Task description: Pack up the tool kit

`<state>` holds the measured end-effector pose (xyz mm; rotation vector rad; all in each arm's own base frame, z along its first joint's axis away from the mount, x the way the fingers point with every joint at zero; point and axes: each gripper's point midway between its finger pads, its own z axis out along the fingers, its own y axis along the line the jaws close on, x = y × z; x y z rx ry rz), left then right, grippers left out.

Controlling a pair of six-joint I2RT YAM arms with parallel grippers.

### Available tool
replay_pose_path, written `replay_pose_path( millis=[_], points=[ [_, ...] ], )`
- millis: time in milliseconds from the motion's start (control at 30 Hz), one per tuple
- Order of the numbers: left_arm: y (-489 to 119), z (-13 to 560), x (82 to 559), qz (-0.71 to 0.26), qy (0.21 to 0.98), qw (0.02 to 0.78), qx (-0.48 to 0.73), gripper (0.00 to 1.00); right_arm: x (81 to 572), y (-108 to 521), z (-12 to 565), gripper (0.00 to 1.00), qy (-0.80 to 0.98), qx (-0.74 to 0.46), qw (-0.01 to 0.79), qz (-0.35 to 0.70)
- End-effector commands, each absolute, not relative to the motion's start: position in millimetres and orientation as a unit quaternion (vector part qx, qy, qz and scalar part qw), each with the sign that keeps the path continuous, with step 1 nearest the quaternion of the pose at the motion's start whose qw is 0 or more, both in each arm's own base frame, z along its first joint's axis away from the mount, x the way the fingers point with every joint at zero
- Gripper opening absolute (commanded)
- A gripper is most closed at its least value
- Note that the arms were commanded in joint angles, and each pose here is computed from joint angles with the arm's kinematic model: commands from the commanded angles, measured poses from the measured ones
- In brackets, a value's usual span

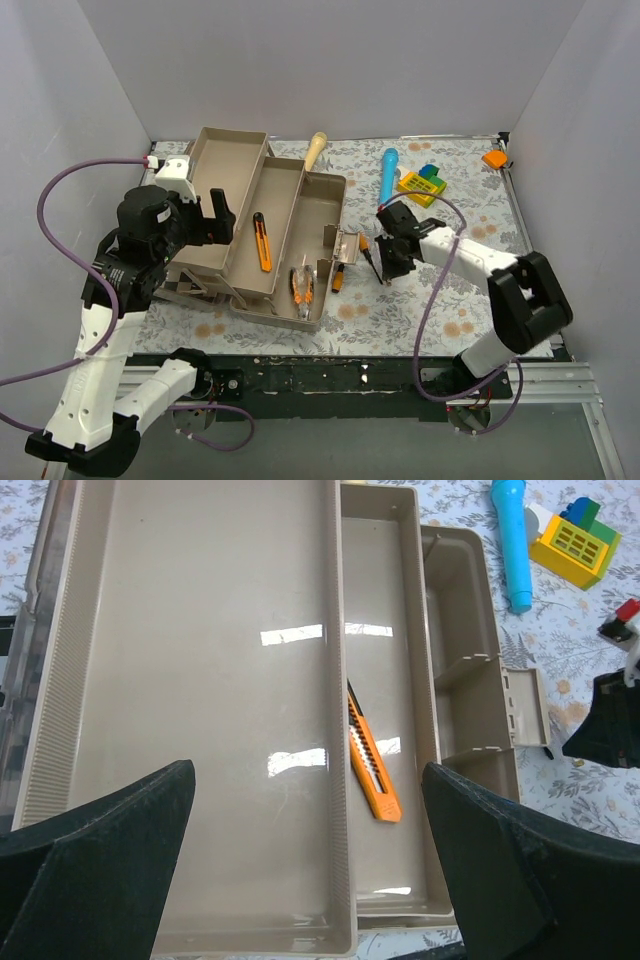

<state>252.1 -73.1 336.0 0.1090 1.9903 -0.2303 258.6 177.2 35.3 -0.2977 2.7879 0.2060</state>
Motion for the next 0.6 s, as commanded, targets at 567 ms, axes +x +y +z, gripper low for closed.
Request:
replay_pose_path(
  millis=[567],
  points=[
    [-123.6,362.2,236.2,-0.251,0.799,0.542,0.075,0.98,219.3,324.4,289.8,0.01,0.834,-0.093,0.38,0.389]
  ],
)
